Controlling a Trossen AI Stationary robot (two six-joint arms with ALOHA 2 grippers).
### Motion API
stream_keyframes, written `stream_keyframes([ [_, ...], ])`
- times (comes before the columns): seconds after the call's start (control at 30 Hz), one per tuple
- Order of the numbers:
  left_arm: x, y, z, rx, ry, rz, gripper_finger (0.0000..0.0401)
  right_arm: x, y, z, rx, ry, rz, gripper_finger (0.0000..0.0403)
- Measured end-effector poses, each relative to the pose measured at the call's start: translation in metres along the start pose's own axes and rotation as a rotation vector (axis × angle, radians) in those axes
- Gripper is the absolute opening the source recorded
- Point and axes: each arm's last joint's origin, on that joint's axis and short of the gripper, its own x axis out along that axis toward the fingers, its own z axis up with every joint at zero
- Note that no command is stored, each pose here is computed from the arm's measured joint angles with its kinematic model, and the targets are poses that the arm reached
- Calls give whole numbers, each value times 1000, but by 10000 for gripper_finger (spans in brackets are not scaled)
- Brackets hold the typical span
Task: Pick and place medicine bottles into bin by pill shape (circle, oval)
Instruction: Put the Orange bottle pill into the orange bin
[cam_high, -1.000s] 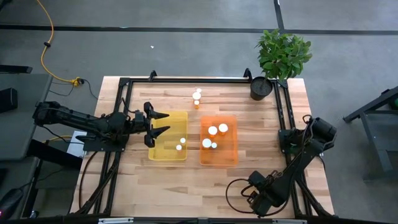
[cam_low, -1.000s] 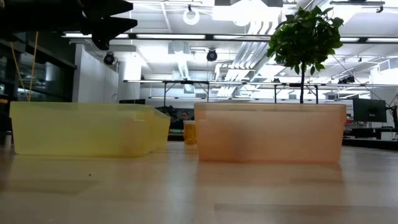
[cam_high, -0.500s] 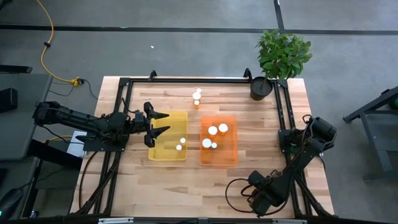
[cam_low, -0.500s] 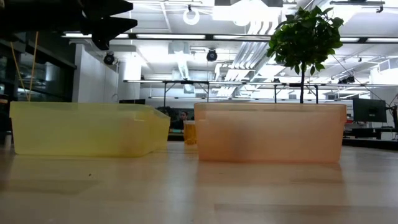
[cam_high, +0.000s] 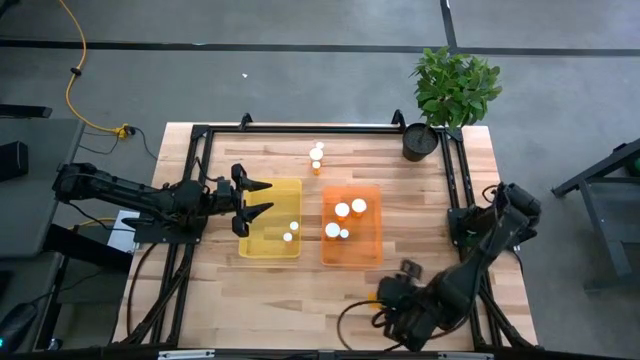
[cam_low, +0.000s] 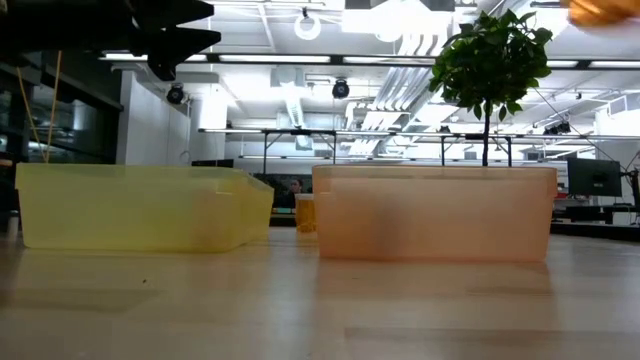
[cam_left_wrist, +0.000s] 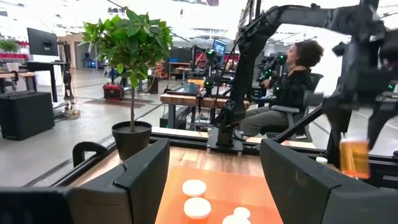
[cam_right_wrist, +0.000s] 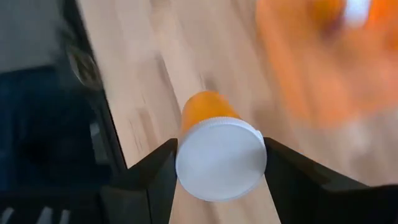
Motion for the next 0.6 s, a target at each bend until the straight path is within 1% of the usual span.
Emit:
stream_keyframes([
  [0.07,0,0,0,-6,1,0,238,-6,-4,22,-49,-42,6,193],
  [0.13,0,0,0,-7,0,0,238,-2,-13,42,-81,-36,-23,193],
  [0.2,0,0,0,-7,0,-1,238,9,-28,60,-108,28,-59,193],
  [0.27,0,0,0,-7,0,-2,238,22,-47,76,-109,104,-99,193],
  [0.43,0,0,0,-7,1,-3,238,53,-96,106,-108,239,-246,193],
  [0.5,0,0,0,-7,0,-3,238,65,-111,116,-99,275,-267,193],
  [0.6,0,0,0,-7,1,-3,238,87,-124,125,-116,336,-256,193],
])
